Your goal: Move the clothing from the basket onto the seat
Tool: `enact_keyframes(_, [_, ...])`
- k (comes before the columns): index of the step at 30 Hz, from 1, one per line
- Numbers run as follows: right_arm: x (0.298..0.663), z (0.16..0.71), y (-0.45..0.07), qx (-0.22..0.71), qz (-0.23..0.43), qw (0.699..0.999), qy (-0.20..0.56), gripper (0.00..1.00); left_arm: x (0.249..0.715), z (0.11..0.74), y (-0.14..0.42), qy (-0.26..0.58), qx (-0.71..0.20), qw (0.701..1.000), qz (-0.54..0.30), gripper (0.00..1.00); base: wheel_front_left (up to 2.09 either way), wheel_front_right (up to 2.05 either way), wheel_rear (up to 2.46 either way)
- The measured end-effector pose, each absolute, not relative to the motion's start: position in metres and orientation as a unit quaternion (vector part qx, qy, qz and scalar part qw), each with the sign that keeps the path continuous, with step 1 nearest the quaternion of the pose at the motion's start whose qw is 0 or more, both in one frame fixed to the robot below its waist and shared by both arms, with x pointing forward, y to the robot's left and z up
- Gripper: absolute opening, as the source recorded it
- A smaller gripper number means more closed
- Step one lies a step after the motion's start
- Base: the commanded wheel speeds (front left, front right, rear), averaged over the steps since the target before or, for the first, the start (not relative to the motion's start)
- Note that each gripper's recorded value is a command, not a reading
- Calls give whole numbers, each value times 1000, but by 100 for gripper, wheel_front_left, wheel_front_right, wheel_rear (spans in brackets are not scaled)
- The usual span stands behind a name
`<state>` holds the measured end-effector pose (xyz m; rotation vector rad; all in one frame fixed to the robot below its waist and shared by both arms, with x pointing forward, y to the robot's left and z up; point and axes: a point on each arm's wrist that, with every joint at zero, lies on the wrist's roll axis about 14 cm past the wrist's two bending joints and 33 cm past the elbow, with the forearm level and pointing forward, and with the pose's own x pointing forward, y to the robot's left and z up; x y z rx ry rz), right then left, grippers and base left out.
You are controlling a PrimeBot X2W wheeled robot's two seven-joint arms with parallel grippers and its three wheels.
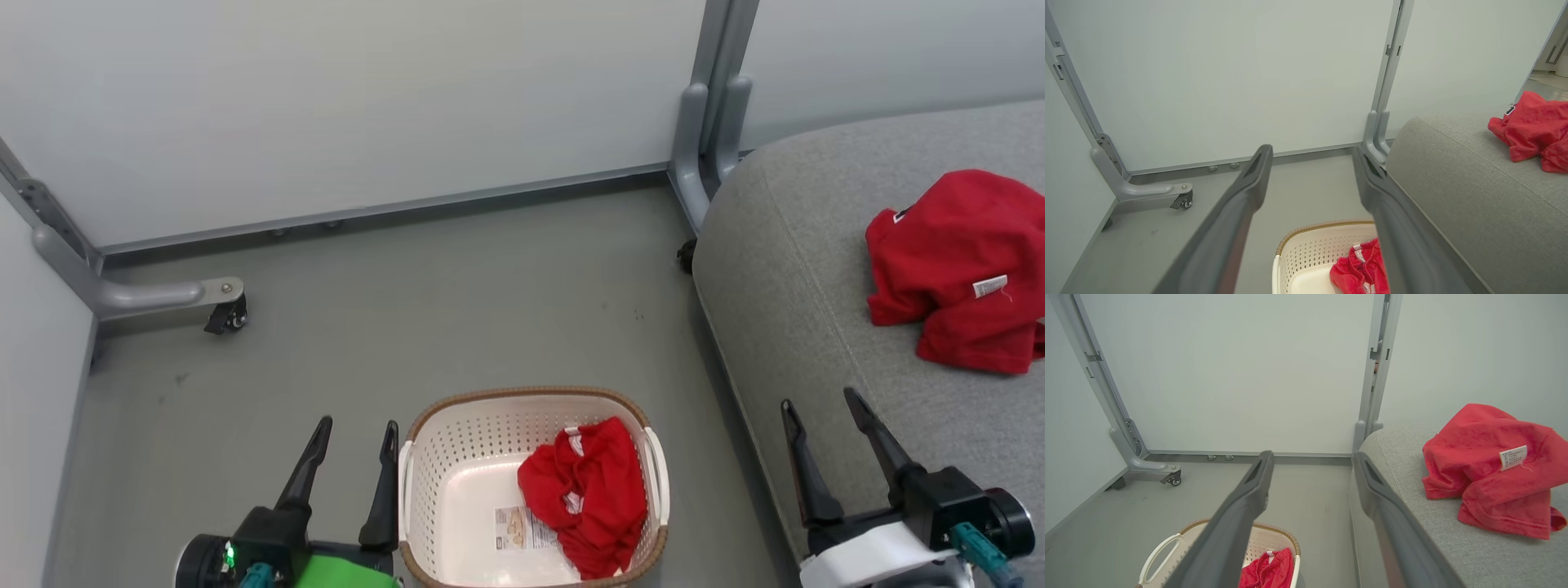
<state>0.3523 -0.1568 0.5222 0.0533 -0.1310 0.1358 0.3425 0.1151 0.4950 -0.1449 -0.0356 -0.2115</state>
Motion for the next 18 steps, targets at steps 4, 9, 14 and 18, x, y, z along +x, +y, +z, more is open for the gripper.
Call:
enact_keyframes(4, [373,530,-157,23,67,994,-78,100,363,499,109,-23,-72,990,-116,100,0,0,0])
enact_keyframes(9, [402,524,-159,22,65,995,-74,100,391,484,98,-4,-75,988,-135,100,0,0,0])
enact_keyframes(14, [437,513,-155,19,71,995,-69,100,428,461,83,20,-73,984,-161,100,0,0,0])
enact_keyframes(18, [461,497,-155,16,71,996,-59,100,445,419,65,68,-45,976,-200,100,0,0,0])
